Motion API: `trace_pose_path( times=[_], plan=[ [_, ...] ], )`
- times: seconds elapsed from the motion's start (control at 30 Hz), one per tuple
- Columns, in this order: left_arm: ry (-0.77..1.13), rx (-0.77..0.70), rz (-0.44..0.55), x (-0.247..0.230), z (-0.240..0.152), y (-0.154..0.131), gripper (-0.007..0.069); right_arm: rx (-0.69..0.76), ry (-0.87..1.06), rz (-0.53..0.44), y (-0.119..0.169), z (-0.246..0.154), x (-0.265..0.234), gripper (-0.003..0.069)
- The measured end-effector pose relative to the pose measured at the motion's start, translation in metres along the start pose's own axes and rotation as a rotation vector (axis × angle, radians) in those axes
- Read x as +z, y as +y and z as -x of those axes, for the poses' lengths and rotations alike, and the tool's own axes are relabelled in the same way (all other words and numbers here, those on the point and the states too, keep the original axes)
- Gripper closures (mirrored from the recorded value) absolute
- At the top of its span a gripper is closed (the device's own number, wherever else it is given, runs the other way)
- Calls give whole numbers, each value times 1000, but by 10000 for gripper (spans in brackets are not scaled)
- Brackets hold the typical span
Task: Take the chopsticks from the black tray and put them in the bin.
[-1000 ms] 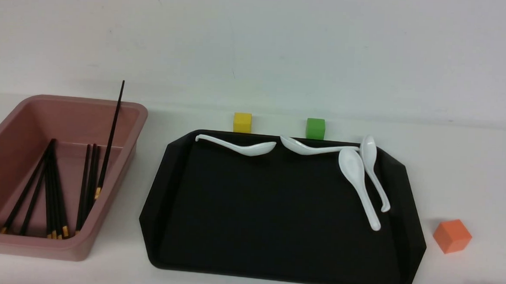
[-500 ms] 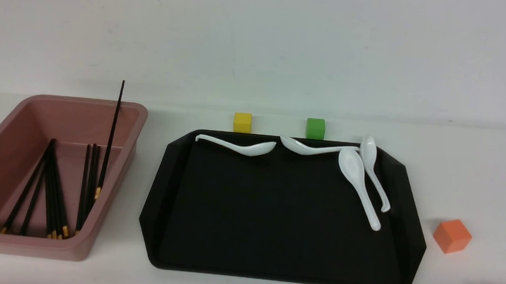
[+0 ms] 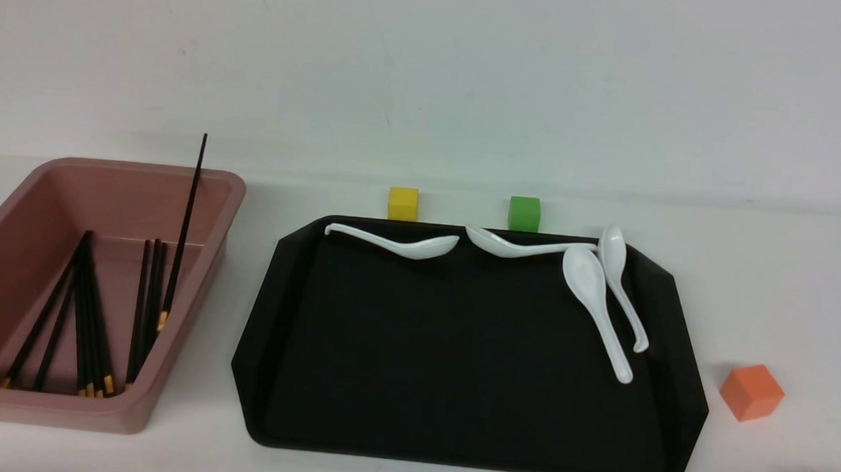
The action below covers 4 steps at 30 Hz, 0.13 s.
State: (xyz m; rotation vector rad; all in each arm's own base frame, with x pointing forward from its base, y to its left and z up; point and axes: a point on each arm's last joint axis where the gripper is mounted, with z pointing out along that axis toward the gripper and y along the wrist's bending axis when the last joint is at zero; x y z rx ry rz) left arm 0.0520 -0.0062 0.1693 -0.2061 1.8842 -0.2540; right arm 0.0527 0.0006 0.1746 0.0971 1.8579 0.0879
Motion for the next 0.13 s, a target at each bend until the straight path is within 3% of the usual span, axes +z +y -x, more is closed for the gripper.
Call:
trace_pose_path(
  times=[0.13],
  plan=[
    [0,0,0,0,0,0,386,0,0,0,0,0,0,504]
  ],
)
